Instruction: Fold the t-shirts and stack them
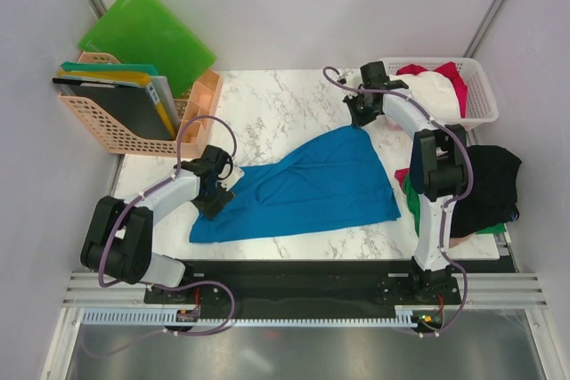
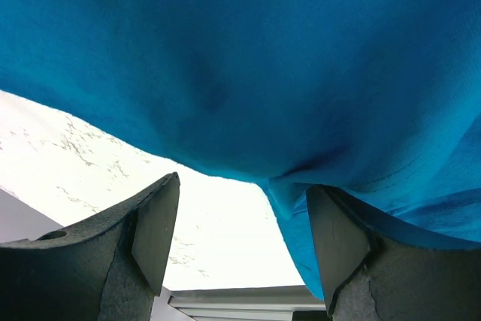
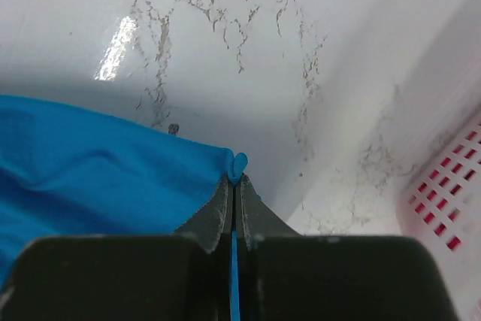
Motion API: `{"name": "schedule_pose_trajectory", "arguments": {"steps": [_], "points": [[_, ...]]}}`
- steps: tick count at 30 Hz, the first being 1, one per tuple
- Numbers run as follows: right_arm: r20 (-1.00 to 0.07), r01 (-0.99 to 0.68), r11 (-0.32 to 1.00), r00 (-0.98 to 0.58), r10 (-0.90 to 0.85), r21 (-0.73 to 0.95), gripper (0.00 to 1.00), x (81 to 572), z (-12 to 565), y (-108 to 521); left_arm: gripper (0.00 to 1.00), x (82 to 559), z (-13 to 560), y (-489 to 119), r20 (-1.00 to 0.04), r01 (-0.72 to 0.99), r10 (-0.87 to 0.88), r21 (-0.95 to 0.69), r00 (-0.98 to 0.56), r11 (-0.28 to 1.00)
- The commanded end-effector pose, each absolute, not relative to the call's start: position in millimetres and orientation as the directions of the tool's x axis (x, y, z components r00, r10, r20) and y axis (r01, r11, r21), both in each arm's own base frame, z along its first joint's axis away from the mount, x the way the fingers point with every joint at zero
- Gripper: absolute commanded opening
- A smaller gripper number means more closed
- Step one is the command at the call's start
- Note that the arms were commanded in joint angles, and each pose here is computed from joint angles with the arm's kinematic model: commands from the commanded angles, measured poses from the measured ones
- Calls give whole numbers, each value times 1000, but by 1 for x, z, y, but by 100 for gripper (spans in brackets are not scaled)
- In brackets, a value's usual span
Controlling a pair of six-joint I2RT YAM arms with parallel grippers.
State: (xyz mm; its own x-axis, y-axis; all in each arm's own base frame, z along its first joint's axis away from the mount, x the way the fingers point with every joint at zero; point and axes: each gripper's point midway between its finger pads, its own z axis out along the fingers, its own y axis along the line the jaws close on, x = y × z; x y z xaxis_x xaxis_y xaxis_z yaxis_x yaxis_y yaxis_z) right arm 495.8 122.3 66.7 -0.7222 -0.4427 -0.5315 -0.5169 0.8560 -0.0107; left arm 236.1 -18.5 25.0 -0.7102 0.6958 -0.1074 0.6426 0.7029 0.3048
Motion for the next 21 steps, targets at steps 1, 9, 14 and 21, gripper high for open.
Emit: {"name": "schedule_pose_trajectory", "arguments": {"steps": [1,9,14,21], "points": [[-589,-543,838,-659,-467,-57,0,490,107,121,75,248,28,-25,-154,618,676,301,-720,726],[-593,-581,813,-638,-491,-48,0,454,121,118,74,243,25,-21,-139,628,688,312,-712,713],[-599,-614,789,-622,-504,-28,0,412,139,115,75,242,25,-18,-137,627,691,325,-709,708],[-583,-636,772,-631,-512,10,0,348,139,108,75,245,24,-23,-147,626,685,307,-714,717]]}}
